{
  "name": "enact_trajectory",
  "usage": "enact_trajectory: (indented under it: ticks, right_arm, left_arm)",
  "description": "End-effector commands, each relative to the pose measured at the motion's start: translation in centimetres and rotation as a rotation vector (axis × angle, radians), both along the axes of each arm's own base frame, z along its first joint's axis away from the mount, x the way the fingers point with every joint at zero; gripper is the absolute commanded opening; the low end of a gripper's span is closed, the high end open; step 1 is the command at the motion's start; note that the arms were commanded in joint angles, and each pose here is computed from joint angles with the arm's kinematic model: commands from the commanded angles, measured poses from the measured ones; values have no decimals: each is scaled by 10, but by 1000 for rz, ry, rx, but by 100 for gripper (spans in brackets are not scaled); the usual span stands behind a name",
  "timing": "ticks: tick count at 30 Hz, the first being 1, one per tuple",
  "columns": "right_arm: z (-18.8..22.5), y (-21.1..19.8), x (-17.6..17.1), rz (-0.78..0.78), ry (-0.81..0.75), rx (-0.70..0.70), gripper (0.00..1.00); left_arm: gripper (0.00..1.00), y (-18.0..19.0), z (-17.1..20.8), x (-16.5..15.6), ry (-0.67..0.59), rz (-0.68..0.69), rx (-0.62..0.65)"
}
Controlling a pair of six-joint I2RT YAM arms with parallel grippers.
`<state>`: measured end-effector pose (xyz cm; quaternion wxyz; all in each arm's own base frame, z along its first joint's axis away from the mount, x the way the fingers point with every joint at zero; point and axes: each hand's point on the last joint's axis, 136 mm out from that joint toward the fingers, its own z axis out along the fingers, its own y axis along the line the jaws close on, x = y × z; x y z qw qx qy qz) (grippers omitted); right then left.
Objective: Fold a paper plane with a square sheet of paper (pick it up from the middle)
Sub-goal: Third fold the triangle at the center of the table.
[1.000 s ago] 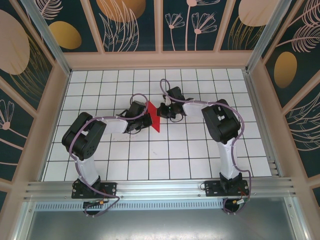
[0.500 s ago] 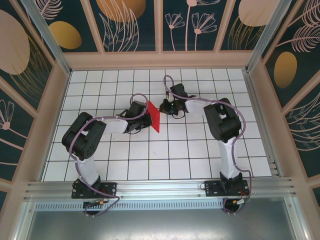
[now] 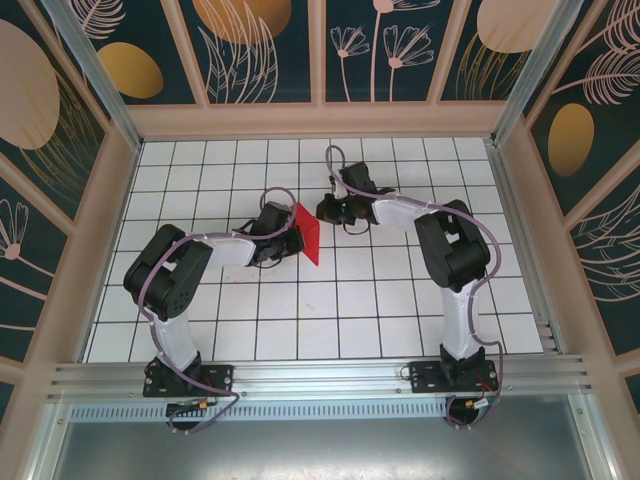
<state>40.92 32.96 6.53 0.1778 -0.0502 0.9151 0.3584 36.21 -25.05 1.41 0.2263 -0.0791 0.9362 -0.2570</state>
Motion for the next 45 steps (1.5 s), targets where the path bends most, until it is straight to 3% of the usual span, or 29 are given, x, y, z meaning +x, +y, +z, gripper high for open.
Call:
enact_trajectory:
  ticks: [1,18,23,28,35,45]
  right_arm:
    - [-4,10,-13,48,3,-5,5]
    - [-58,-3,0,-42,101,-108,5]
    - [-26,3,1,-39,68,-55,5]
    - [16,-10,14,-86,7,2,17]
    - [-7,-19,3,-89,76,-2,28]
    - [-25,-9,-6,-7,123,3,31]
  left_arm:
    - [2,35,-44,-26,130,30,172]
    - [2,37,-47,-30,140,22,183]
    - [2,36,-45,-28,134,19,180]
    - [2,35,-44,-28,132,18,177]
    - [2,35,-45,-28,131,17,175]
    - [2,36,-44,-28,130,20,176]
